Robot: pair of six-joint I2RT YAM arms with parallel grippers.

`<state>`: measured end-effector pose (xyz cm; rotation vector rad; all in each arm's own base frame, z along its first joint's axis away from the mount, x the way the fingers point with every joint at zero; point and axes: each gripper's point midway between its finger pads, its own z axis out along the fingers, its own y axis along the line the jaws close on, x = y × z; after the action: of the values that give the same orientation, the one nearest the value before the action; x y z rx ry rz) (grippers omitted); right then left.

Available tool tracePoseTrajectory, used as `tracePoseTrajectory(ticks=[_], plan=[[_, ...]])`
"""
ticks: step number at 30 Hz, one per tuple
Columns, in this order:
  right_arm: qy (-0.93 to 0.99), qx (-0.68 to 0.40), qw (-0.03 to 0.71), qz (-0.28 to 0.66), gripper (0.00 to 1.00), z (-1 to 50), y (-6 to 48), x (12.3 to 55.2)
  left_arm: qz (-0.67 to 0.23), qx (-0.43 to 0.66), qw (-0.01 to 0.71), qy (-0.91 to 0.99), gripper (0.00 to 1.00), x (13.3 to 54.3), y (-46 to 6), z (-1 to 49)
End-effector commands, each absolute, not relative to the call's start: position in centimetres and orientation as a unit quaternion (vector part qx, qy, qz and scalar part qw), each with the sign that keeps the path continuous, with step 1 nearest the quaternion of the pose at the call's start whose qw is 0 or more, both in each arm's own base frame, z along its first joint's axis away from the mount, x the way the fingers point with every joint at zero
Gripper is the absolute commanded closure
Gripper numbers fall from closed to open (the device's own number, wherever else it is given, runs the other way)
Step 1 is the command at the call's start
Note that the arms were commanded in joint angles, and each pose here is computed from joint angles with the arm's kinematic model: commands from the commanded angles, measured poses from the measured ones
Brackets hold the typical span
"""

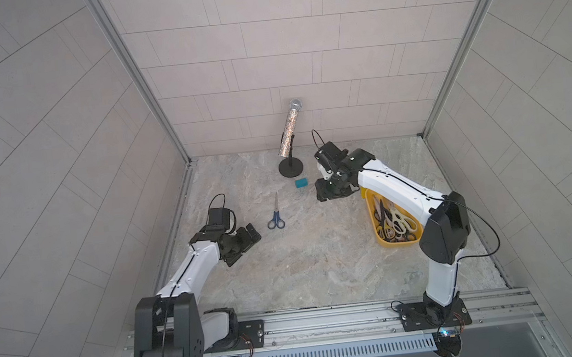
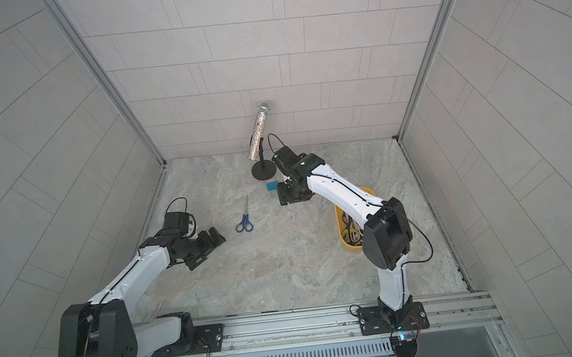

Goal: Take the scissors out of the storage box
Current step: Pick up the scissors from the storage box.

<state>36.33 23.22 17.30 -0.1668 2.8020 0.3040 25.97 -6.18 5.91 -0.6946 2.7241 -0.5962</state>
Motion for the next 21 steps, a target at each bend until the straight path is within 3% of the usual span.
tracePoseTrajectory(ticks=[1,7,13,21], plan=[[0.989,-0.039,0.126,0.068,0.43,16.1,18.4,34.1,-0.206,-0.206,0.14,0.946,0.0,26.7,-7.2,6.7],[0.994,0.017,0.103,0.037,0.46,15.3,11.0,31.3,-0.187,-0.152,0.133,0.961,0.0,26.9,-8.8,7.2],[0.996,0.048,0.065,-0.023,0.61,14.0,5.6,28.4,-0.182,-0.131,0.132,0.965,0.0,27.2,-9.6,7.5],[0.995,0.077,0.047,-0.038,0.71,11.8,2.9,26.8,-0.179,-0.127,0.129,0.967,0.0,26.9,-9.5,7.4]])
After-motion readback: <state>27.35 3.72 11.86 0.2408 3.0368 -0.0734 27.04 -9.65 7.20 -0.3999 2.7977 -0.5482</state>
